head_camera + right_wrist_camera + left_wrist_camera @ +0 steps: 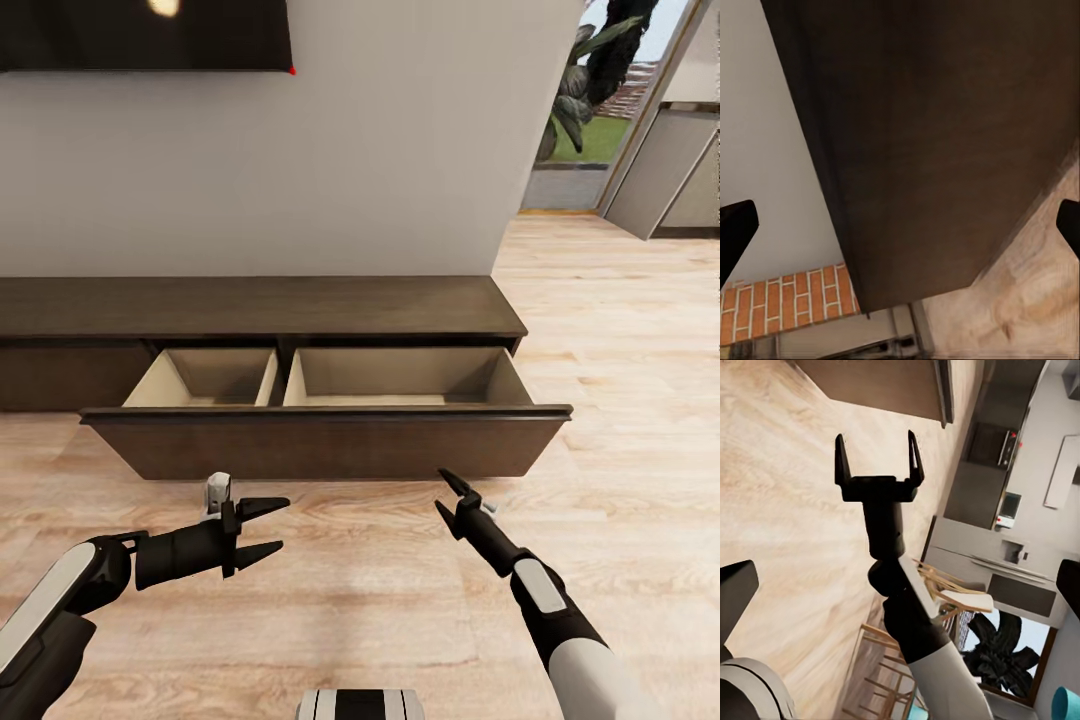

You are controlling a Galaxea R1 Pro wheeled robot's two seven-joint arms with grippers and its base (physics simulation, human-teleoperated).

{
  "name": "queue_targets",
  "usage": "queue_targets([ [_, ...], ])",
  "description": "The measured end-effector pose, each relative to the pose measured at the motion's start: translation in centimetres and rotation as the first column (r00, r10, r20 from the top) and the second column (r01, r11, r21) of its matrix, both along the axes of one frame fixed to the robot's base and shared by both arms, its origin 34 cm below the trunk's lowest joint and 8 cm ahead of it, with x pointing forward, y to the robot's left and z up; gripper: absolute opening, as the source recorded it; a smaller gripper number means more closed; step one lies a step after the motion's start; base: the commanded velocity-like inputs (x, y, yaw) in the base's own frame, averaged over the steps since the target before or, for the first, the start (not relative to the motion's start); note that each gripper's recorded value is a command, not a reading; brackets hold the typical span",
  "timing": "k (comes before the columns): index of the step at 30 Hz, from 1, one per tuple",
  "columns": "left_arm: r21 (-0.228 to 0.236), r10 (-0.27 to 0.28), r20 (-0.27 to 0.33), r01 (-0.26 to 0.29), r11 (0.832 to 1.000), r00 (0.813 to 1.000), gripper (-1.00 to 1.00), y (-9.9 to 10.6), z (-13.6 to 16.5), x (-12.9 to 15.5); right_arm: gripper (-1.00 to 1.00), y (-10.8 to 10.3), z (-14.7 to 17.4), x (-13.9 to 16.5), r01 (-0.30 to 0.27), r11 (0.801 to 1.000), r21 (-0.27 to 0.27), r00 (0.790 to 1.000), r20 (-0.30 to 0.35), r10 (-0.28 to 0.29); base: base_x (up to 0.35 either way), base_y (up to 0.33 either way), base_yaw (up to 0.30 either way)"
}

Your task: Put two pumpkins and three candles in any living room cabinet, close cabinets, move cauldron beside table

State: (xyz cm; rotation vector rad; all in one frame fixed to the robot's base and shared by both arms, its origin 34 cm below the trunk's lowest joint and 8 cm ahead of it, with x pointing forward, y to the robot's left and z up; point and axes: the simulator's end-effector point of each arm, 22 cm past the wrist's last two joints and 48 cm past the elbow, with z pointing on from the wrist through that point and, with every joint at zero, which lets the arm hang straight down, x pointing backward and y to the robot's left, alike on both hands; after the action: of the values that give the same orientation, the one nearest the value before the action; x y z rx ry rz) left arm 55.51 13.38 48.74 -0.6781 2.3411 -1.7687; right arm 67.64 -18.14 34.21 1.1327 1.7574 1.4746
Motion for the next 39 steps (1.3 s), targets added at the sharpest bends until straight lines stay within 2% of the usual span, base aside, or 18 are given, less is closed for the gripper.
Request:
queue_targets([
  [6,0.006,0.002,0.025,-0.002,1.000,1.000,1.00,0.2,1.2,0.1,1.00,1.2,-0.9,-2.3,-0.083,0.995,-0.061,0.996,-0.028,0.082,0.000,0.000,0.000],
  [12,0.014,0.002,0.045,-0.002,1.000,0.999,1.00,0.3,2.2,0.0,1.00,3.1,-3.7,-5.9,-0.121,0.992,-0.021,0.985,-0.130,0.118,0.000,0.000,0.000],
  [14,0.018,0.002,0.051,-0.003,1.000,0.999,1.00,0.3,2.5,0.0,1.00,4.0,-4.4,-7.0,-0.151,0.988,-0.018,0.977,-0.156,0.146,0.000,0.000,0.000],
  [15,0.021,0.002,0.054,-0.003,1.000,0.999,1.00,0.3,2.6,0.0,1.00,4.7,-4.6,-7.6,-0.186,0.982,-0.030,0.970,-0.164,0.179,0.000,0.000,0.000],
  [18,0.026,0.002,0.064,-0.004,1.000,0.998,1.00,0.3,3.1,0.0,1.00,7.1,-4.7,-8.9,-0.297,0.952,-0.070,0.944,-0.174,0.282,0.000,0.000,0.000],
  [19,0.029,0.002,0.066,-0.004,1.000,0.998,1.00,0.3,3.2,0.0,1.00,8.8,-5.2,-10.3,-0.383,0.918,-0.105,0.913,-0.193,0.359,0.000,0.000,0.000],
  [21,0.055,-0.003,0.060,-0.001,0.998,0.998,1.00,0.3,2.9,-0.2,1.00,10.4,-5.6,-11.5,-0.460,0.875,-0.149,0.880,-0.209,0.427,0.000,0.000,0.000],
  [23,0.077,-0.006,0.056,0.001,0.997,0.998,1.00,0.4,2.8,-0.3,1.00,10.5,-5.7,-11.6,-0.472,0.862,-0.183,0.875,-0.218,0.433,0.000,0.000,0.000],
  [27,0.130,-0.014,0.042,0.008,0.991,0.999,1.00,0.6,2.3,-0.7,1.00,9.6,-6.5,-11.2,-0.469,0.835,-0.287,0.879,-0.242,0.411,0.000,0.000,0.000],
  [28,0.145,-0.015,0.040,0.010,0.989,0.999,1.00,0.7,2.2,-0.7,1.00,9.5,-6.5,-11.1,-0.473,0.826,-0.306,0.878,-0.243,0.413,0.000,0.000,0.000],
  [30,0.204,-0.025,0.021,0.020,0.979,0.999,1.00,1.1,1.2,-1.1,1.00,9.9,-6.5,-11.3,-0.496,0.795,-0.350,0.867,-0.242,0.435,0.000,0.000,0.000],
  [32,0.288,-0.049,-0.014,0.051,0.956,0.999,1.00,1.5,-0.4,-2.0,1.00,10.3,-6.8,-11.8,-0.530,0.750,-0.395,0.848,-0.257,0.464,0.000,0.000,0.000],
  [33,0.339,-0.066,-0.036,0.074,0.938,0.997,1.00,1.6,-1.5,-2.7,1.00,10.4,-7.2,-12.2,-0.550,0.721,-0.421,0.835,-0.279,0.474,0.000,0.000,0.000],
  [34,0.416,-0.086,-0.067,0.106,0.903,0.994,1.00,2.1,-3.1,-3.6,1.00,10.0,-8.0,-12.7,-0.571,0.679,-0.461,0.821,-0.319,0.473,0.000,0.000,0.000],
  [35,0.470,-0.093,-0.079,0.119,0.874,0.993,1.00,2.8,-4.1,-3.9,1.00,9.6,-8.4,-12.8,-0.576,0.657,-0.486,0.817,-0.341,0.464,0.000,0.000,0.000],
  [36,0.499,-0.094,-0.081,0.122,0.858,0.992,1.00,3.2,-4.4,-4.0,1.00,9.4,-8.4,-12.8,-0.576,0.648,-0.499,0.818,-0.348,0.458,0.000,0.000,0.000],
  [37,0.558,-0.094,-0.082,0.124,0.821,0.992,1.00,4.2,-5.3,-4.1,1.00,8.9,-8.6,-12.7,-0.574,0.633,-0.519,0.819,-0.362,0.446,0.000,0.000,0.000],
  [39,0.679,-0.087,-0.075,0.115,0.725,0.993,1.00,6.7,-6.8,-4.0,1.00,7.9,-8.9,-12.4,-0.562,0.611,-0.557,0.827,-0.381,0.413,0.000,0.000,0.000],
])
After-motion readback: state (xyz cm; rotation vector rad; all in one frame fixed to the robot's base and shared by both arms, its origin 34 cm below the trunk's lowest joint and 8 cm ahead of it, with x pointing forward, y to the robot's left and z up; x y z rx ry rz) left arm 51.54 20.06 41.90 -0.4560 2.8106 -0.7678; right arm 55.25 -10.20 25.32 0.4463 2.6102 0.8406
